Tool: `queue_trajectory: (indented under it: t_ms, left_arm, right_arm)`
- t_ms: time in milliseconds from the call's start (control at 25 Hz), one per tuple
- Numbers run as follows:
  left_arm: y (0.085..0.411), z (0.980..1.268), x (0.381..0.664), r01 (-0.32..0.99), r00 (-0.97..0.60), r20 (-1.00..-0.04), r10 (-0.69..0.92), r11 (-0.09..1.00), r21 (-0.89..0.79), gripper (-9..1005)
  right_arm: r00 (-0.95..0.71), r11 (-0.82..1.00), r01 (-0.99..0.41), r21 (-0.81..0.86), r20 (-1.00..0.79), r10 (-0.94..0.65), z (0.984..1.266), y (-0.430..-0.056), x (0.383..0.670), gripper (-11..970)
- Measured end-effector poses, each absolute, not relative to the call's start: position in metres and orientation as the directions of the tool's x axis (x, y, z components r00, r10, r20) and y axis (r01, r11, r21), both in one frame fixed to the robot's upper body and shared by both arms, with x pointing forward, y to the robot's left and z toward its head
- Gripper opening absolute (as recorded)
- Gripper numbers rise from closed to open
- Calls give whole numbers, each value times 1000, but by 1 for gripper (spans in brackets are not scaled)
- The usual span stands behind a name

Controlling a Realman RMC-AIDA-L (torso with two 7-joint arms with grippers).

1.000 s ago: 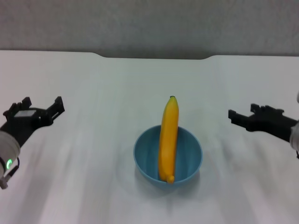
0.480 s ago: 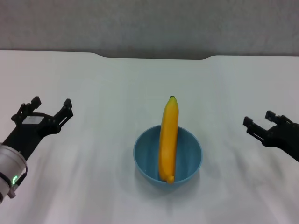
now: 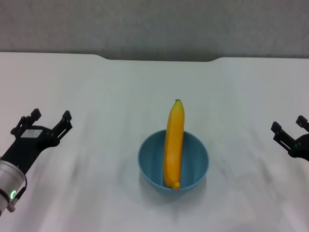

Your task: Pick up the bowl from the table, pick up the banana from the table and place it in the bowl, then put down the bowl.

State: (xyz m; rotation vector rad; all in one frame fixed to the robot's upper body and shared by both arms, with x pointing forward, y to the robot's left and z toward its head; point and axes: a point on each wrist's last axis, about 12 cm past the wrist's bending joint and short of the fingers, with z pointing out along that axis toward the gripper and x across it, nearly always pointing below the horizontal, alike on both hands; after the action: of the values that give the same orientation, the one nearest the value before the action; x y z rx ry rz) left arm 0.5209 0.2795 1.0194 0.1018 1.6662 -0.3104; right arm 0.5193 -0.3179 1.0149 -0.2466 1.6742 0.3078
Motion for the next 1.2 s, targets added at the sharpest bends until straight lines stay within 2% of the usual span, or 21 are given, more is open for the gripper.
queue_trajectory:
  t_ms: [280,480,1200]
  left_arm:
    - [299,999,506,165,-198,-972,-126,973,-160,891]
    - [300,998,506,146,-208,-962,-177,967,-210,891]
    - [298,1003,515,158,-193,-966,-174,966,-206,892]
  right_arm:
    - [-113,940,-338,38,-994,-1,1008,-322,501,801]
    - [-61,926,-376,27,-998,4,1009,-320,486,801]
    - [-27,925,-380,17,-1000,7,1012,-323,481,801]
